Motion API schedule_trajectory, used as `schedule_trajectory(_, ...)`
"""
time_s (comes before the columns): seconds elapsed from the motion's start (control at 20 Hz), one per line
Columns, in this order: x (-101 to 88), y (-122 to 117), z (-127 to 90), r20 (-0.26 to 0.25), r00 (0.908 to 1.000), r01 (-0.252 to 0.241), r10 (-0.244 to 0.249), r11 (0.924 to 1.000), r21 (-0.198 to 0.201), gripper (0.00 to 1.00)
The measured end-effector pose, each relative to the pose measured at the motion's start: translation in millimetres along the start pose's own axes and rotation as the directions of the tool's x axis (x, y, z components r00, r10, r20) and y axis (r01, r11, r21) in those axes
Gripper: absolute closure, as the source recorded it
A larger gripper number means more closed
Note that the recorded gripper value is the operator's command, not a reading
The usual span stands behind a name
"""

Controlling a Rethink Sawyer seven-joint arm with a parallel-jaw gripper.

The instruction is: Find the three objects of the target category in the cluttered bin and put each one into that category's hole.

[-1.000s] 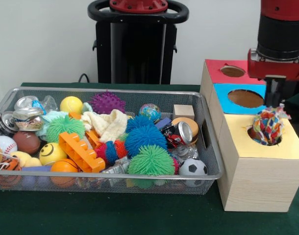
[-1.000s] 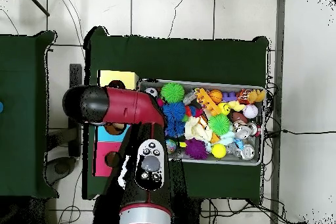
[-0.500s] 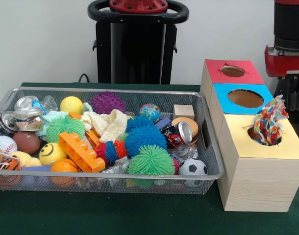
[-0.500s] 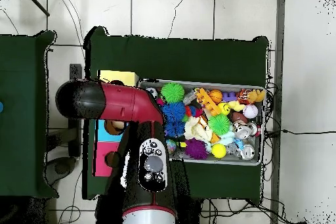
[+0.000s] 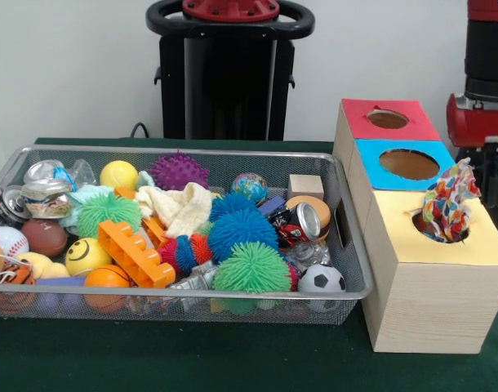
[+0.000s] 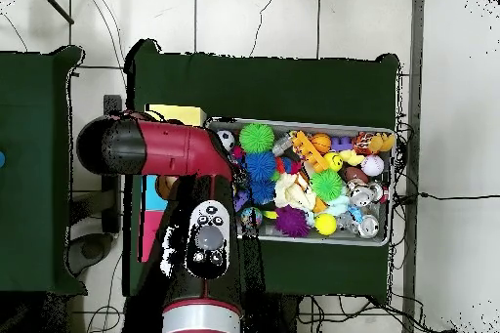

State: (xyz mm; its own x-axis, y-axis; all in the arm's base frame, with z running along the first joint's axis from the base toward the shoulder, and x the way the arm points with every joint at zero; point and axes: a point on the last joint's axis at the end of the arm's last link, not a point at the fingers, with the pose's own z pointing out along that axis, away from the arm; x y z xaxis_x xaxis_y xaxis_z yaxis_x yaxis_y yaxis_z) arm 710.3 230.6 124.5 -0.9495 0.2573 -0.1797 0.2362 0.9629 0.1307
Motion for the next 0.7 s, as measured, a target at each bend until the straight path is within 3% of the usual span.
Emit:
schedule_trajectory(0.2,10.1,-2,0,-0.063,0.9980,0.008,-0.006,0.9997,0.025,1.00)
schedule_trajectory(0.25,17.4,-3,-3,-0.107,0.9942,0.013,-0.009,0.9991,0.041,1.00)
schedule_trajectory(0.45,26.2,-4,-14,-0.166,0.9860,0.022,-0.012,0.9978,0.063,1.00)
schedule_trajectory(0.7,23.1,-2,-32,-0.177,0.9841,0.024,-0.013,0.9977,0.063,1.00)
